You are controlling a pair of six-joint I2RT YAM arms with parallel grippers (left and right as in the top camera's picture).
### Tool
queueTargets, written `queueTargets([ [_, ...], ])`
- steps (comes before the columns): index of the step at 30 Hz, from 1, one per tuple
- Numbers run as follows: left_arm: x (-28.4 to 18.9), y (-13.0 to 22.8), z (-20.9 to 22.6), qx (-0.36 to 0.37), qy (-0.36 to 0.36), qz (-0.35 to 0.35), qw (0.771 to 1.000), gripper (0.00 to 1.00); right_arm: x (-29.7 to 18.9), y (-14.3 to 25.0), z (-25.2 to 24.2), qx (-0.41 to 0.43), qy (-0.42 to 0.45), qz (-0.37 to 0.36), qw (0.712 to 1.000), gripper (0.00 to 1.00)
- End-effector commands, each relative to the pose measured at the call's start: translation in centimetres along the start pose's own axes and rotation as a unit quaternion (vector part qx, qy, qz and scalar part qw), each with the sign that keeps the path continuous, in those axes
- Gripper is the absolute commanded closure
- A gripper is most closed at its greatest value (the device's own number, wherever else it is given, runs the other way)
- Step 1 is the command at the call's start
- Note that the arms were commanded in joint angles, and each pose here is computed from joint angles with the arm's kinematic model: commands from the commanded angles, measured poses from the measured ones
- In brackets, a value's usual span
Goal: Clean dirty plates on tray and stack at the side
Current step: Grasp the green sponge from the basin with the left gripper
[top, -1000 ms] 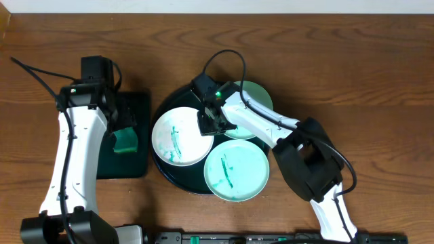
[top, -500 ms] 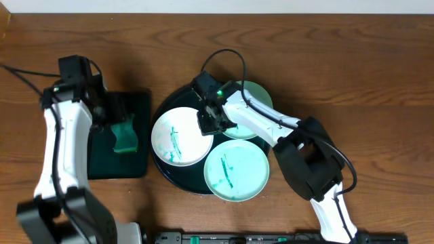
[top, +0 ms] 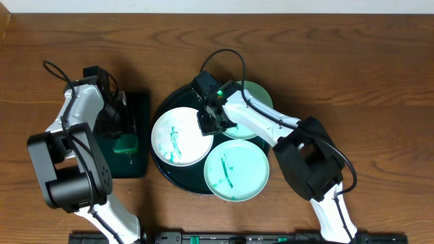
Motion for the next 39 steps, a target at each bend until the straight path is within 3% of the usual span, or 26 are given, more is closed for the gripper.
queueTargets([
  [1, 1.2, 0.6, 0.4, 0.003, 0.011, 0.02, 1.0, 0.52, 1.4, 0.4, -0.7, -0.007, 0.01, 0.013, 1.0, 0.99],
  [7, 0.9, 0.3, -0.4, 0.01, 0.048, 0.01, 0.999, 0.63, 1.4, 0.3, -0.6, -0.007, 0.008, 0.011, 1.0, 0.99],
  [18, -3.5, -0.4, -1.3, 0.016, 0.064, -0.047, 0.997, 0.58, 1.4, 0.2, -0.6, -0.007, 0.008, 0.01, 1.0, 0.99],
  [27, 0.5, 0.6, 0.6, -0.016, 0.015, -0.013, 1.0, 0.58, 1.4, 0.3, -0.7, -0.007, 0.008, 0.011, 1.0, 0.99],
  [39, 2.3, 1.0, 0.6, -0.016, 0.017, -0.018, 1.0, 0.6, 1.4, 0.2, -0.6, -0.007, 0.008, 0.011, 1.0, 0.99],
])
Point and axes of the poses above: each gripper's point midway between its finger pads, its own x axis out along the fingers, its own z axis along the line the jaws close on, y = z × x, the point moved 1 cm from there along -x, back along the fingers, and after that the axes turned 5 degrees about x, right-handed, at the moved point
